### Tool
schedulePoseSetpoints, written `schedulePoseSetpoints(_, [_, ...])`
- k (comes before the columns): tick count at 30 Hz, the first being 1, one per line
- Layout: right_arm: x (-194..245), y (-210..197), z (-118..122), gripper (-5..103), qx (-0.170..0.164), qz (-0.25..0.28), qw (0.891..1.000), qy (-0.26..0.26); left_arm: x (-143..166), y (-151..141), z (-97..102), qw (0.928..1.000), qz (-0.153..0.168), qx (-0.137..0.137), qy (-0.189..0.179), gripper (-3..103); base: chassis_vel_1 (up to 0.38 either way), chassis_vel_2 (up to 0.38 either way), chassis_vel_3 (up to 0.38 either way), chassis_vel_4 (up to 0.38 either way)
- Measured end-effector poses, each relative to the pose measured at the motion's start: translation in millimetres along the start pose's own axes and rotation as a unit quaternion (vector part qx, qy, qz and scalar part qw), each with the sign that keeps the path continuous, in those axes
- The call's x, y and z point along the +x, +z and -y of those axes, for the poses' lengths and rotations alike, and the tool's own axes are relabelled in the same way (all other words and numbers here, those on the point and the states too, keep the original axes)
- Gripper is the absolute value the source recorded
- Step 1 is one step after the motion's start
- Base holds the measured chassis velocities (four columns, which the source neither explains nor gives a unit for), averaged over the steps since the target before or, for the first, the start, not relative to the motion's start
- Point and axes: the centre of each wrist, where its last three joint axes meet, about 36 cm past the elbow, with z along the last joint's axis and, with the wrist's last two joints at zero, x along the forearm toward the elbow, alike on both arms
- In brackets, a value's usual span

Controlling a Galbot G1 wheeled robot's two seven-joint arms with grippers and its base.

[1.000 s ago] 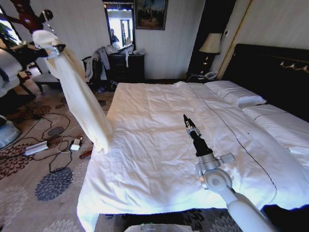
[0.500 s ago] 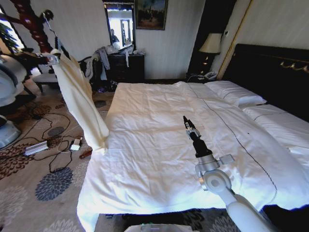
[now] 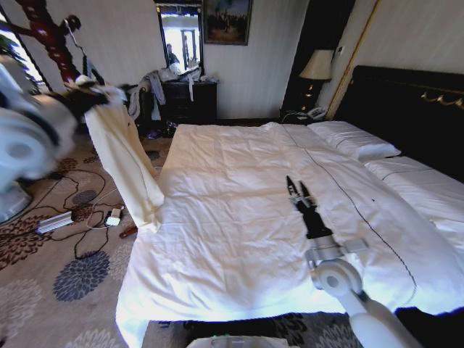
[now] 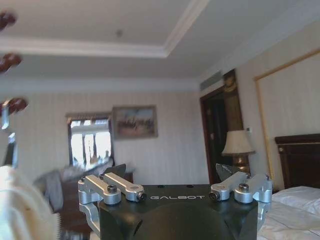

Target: Pick up the clothes from the bed and hang them on the clothes hanger.

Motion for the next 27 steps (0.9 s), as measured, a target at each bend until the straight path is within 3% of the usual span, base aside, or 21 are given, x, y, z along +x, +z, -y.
schedulePoseSetpoints(3, [20.3,6.3,7.5,100,0.082,-0.026,0.996,0.035,26.7,70.2,29.3,0.9988,-0.047,-0.006,-0.006,100,0.000,0.000,0.000,0.000])
schedulePoseSetpoints(4, [20.3,6.3,7.5,100,0.082,-0.026,0.996,0.035,26.7,70.2,29.3,0.9988,-0.047,-0.006,-0.006,100,0.000,0.000,0.000,0.000])
schedulePoseSetpoints(7, [53.0,32.5,2.4,100,0.107,-0.041,0.991,0.064,56.9,144.8,48.6,0.9958,-0.088,-0.003,-0.024,100,0.000,0.000,0.000,0.000])
schedulePoseSetpoints(8, [53.0,32.5,2.4,100,0.107,-0.041,0.991,0.064,56.9,144.8,48.6,0.9958,-0.088,-0.003,-0.024,100,0.000,0.000,0.000,0.000])
schedulePoseSetpoints(13, [98.8,64.3,-19.3,100,0.116,-0.061,0.989,0.069,106.5,212.1,88.0,0.9933,-0.092,0.032,-0.063,100,0.000,0.000,0.000,0.000])
schedulePoseSetpoints(14, [98.8,64.3,-19.3,100,0.116,-0.061,0.989,0.069,106.5,212.1,88.0,0.9933,-0.092,0.032,-0.063,100,0.000,0.000,0.000,0.000])
schedulePoseSetpoints(18, [121.0,68.1,-38.2,100,0.140,-0.075,0.985,0.068,141.4,242.7,128.3,0.9932,-0.080,0.040,-0.075,100,0.000,0.000,0.000,0.000])
schedulePoseSetpoints(20, [123.4,68.1,-40.9,100,0.145,-0.074,0.984,0.066,148.1,248.0,137.5,0.9939,-0.075,0.037,-0.072,100,0.000,0.000,0.000,0.000])
schedulePoseSetpoints(23, [125.9,65.3,-47.9,100,0.152,-0.066,0.985,0.056,167.0,260.5,167.7,0.9945,-0.066,0.035,-0.074,100,0.000,0.000,0.000,0.000])
schedulePoseSetpoints(27, [125.6,64.6,-48.7,100,0.152,-0.065,0.985,0.054,169.7,261.6,172.6,0.9944,-0.067,0.038,-0.073,100,0.000,0.000,0.000,0.000])
